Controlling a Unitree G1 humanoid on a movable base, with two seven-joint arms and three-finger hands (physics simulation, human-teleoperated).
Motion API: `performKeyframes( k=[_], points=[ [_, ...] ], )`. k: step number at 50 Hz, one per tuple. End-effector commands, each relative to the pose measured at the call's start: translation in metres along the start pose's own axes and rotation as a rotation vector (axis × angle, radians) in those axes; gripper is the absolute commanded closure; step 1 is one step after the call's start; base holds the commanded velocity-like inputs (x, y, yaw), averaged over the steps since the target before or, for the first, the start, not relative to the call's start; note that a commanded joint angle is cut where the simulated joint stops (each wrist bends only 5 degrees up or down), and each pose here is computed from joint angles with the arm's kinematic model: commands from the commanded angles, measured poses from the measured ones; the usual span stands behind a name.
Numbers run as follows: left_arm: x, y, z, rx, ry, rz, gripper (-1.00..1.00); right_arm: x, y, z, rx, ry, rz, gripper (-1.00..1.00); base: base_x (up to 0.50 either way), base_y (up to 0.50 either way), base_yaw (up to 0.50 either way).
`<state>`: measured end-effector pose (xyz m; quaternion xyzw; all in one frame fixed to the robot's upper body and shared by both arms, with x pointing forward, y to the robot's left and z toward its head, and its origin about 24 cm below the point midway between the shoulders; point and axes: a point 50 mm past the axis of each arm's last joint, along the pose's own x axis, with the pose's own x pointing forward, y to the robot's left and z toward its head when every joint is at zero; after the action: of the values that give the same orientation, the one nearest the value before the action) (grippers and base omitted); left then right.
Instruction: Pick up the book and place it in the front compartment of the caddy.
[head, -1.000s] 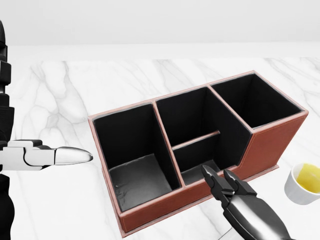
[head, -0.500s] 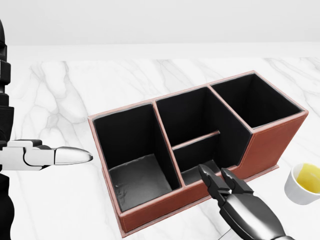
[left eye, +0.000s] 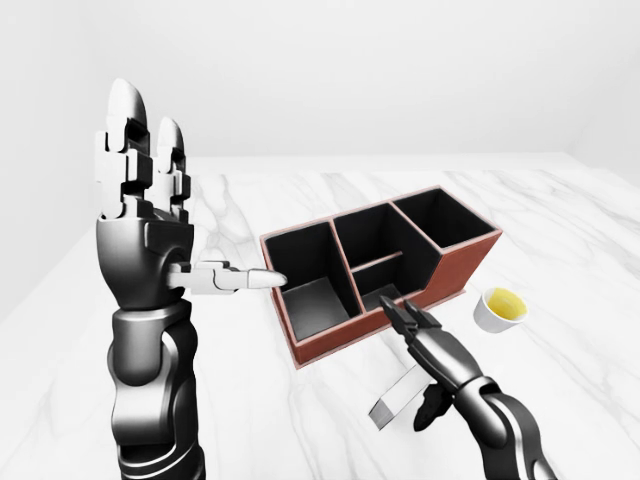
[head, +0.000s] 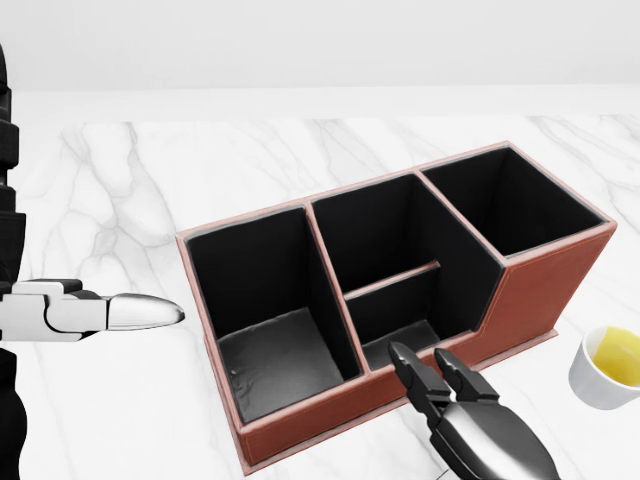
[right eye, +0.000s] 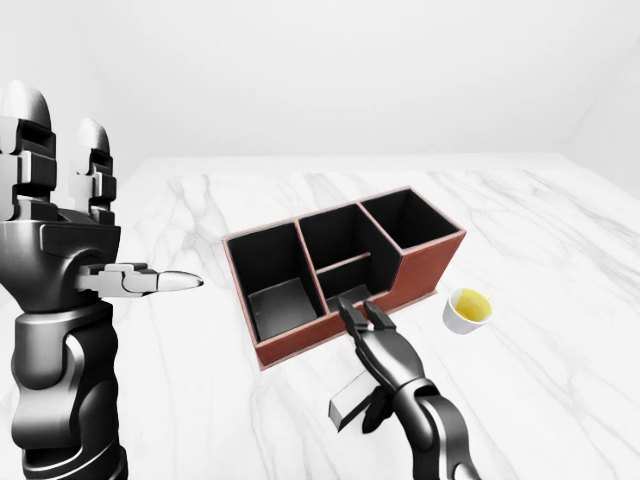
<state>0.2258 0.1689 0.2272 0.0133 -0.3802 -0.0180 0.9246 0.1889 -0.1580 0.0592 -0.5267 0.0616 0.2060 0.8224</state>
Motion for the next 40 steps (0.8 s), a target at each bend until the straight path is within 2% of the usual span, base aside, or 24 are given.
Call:
performKeyframes(
  k=[1,40],
  points=[
    [-0.0001,0.0000,-0.0003,0.000,0.002,0.000,-1.00,0.0004,0.0053,0.0002,-0.008,0.005,0.006,-1.00,0.00,0.00,0.00],
    [0.0004,-0.0005,0.0001,-0.004,-0.001,0.000,-1.00,0.0085,0.0133,-0.0047,-0.063,0.033,0.009,-1.00,0.00,0.00,0.00]
  ],
)
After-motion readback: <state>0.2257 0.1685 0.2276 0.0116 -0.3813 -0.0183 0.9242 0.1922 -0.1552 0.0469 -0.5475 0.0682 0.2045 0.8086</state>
